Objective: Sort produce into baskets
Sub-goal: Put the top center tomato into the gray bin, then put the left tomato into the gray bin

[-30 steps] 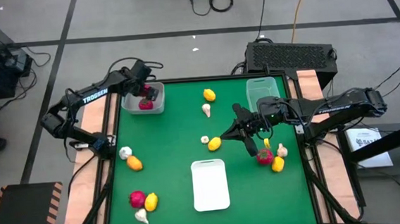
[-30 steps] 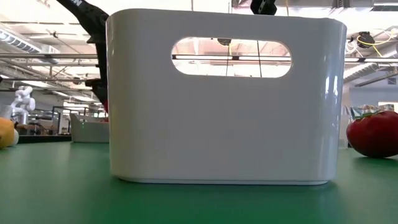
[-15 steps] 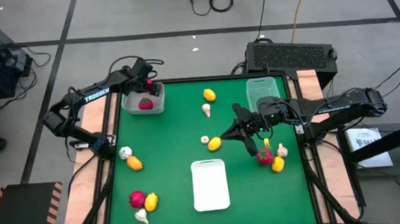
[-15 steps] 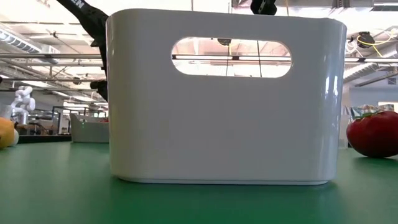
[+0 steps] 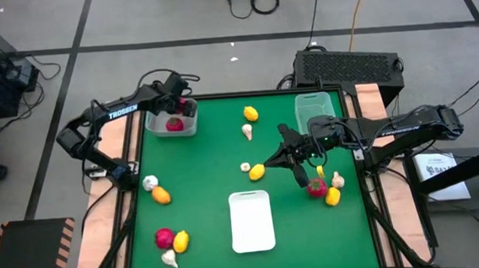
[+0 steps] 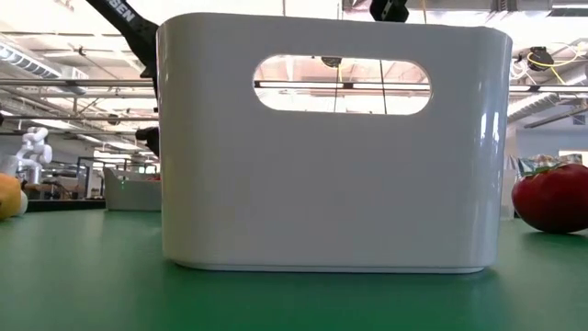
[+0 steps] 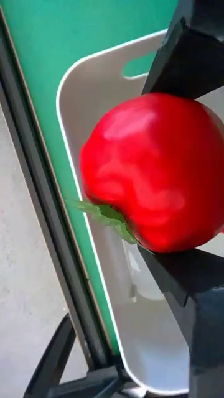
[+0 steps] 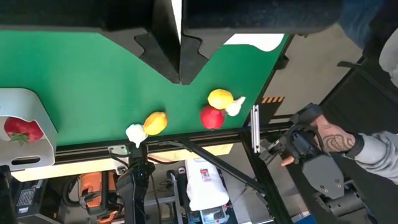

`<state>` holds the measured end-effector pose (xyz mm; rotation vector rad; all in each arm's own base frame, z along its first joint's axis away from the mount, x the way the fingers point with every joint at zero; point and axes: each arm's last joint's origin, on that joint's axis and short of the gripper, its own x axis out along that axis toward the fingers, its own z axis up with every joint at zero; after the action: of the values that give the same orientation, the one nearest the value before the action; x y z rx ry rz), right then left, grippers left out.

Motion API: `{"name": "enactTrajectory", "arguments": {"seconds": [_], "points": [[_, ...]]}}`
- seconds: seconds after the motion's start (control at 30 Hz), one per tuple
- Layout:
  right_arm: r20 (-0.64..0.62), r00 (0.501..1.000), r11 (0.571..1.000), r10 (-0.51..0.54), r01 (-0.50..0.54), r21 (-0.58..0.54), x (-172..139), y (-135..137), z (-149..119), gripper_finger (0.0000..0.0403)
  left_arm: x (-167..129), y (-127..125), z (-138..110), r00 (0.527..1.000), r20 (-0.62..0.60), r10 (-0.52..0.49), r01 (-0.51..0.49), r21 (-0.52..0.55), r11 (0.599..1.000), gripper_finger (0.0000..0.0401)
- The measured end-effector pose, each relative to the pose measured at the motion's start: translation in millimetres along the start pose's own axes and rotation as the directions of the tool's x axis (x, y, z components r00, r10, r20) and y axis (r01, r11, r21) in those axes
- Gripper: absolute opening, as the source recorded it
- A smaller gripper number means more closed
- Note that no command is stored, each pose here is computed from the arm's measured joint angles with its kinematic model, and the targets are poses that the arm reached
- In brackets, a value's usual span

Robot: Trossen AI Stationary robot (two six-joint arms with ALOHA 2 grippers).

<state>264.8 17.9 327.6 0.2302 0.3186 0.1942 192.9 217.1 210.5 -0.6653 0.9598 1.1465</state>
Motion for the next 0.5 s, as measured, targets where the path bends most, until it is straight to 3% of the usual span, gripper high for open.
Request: {"name": "enactTrajectory", "arguments": {"seconds": [0.23,0.4,0.5], "points": [[0.000,1.000,1.000,0.000,0.000,0.000,0.0,0.0,0.0,0.0000,1.1,3.6,0.3,0.998,-0.034,-0.050,0.049,-0.017,0.999,0.0344],[0.000,1.000,1.000,0.000,0.000,-0.001,0.0,0.0,0.1,0.0000,1.4,5.5,0.3,0.999,-0.035,-0.032,0.030,-0.053,0.998,0.0389],[0.000,1.000,1.000,0.000,0.000,-0.001,0.0,0.0,0.1,0.0000,1.3,6.2,0.6,1.000,-0.025,-0.006,0.004,-0.071,0.997,0.0393]]}}
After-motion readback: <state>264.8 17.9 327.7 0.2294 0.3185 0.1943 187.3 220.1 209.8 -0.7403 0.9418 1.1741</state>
